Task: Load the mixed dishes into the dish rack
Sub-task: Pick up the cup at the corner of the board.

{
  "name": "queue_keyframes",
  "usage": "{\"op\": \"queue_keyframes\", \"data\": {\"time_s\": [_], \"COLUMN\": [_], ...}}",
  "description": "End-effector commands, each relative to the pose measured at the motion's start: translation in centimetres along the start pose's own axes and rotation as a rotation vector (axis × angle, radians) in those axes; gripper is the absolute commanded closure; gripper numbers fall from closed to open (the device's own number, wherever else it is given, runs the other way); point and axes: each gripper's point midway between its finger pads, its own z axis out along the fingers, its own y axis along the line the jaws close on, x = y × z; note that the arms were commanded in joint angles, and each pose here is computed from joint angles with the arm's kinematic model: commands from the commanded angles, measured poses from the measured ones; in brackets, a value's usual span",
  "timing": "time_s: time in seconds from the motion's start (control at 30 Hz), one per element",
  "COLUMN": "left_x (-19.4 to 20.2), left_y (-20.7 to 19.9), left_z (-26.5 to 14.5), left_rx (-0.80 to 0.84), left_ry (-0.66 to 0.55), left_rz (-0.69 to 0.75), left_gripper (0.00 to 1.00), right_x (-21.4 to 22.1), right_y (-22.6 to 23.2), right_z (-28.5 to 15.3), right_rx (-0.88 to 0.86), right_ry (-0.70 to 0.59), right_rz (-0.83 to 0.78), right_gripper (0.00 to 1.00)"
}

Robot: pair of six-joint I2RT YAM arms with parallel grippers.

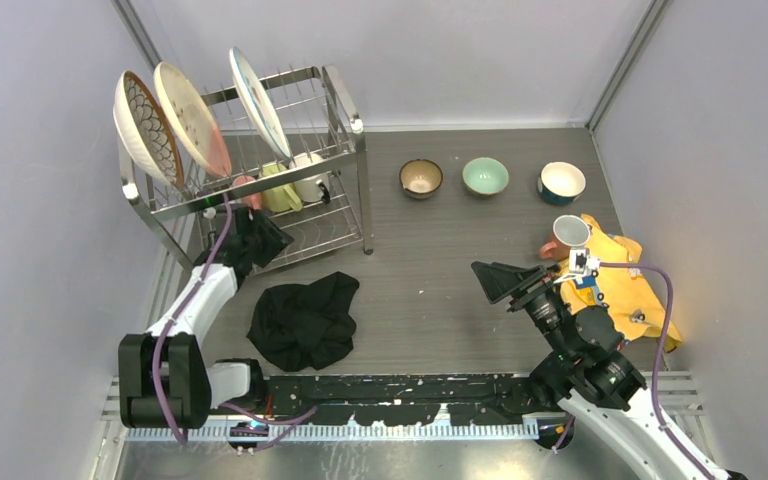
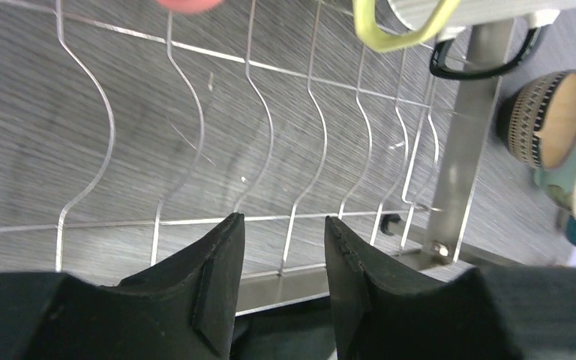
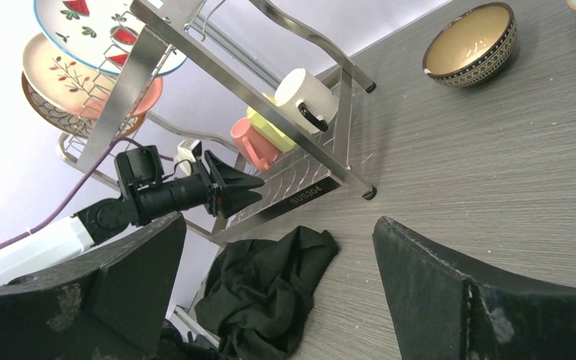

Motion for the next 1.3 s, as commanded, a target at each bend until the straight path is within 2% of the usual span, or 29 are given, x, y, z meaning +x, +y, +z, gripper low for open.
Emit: {"op": "queue_keyframes", "data": {"time_s": [0.0, 0.27, 0.57, 0.67, 0.77, 0.93, 1.1, 1.27], "left_x": [0.1, 2.1, 4.5, 5.7, 6.2, 6.7, 6.9, 8.4], "left_y": [-2.7, -3.8, -4.3, -4.1, -3.7, -4.3, -4.1, -3.9], "left_z": [-1.9, -4.3, -7.4, -8.8, -10.4, -12.4, -13.6, -13.5], "left_rx": [0.131, 0.18, 0.212, 0.206, 0.204, 0.217, 0.248, 0.302], "left_ry": [0.019, 0.125, 0.227, 0.276, 0.269, 0.271, 0.211, 0.233], "left_rz": [-0.068, -0.13, -0.289, -0.301, -0.301, -0.186, -0.072, 0.014], "left_gripper": [0.55, 0.56, 0.56, 0.57, 0.56, 0.55, 0.54, 0.53], "right_x": [-2.2, -2.3, -2.6, -2.7, -2.5, -2.0, -1.2, -3.1], "right_y": [1.4, 1.3, 1.0, 0.7, 0.4, 0.3, -2.4, -7.0], "right_z": [-0.6, -0.7, -1.1, -1.1, -0.8, -0.1, 1.1, 1.2], "right_rx": [-0.034, -0.032, -0.017, 0.001, 0.021, 0.064, 0.259, 0.598], "right_ry": [-0.068, -0.073, -0.085, -0.088, -0.079, -0.036, 0.021, 0.018], "right_rz": [-0.004, -0.008, -0.018, -0.027, -0.023, -0.008, -0.038, -0.246], "right_gripper": [0.0, 0.0, 0.0, 0.0, 0.0, 0.0, 0.0, 0.0]}}
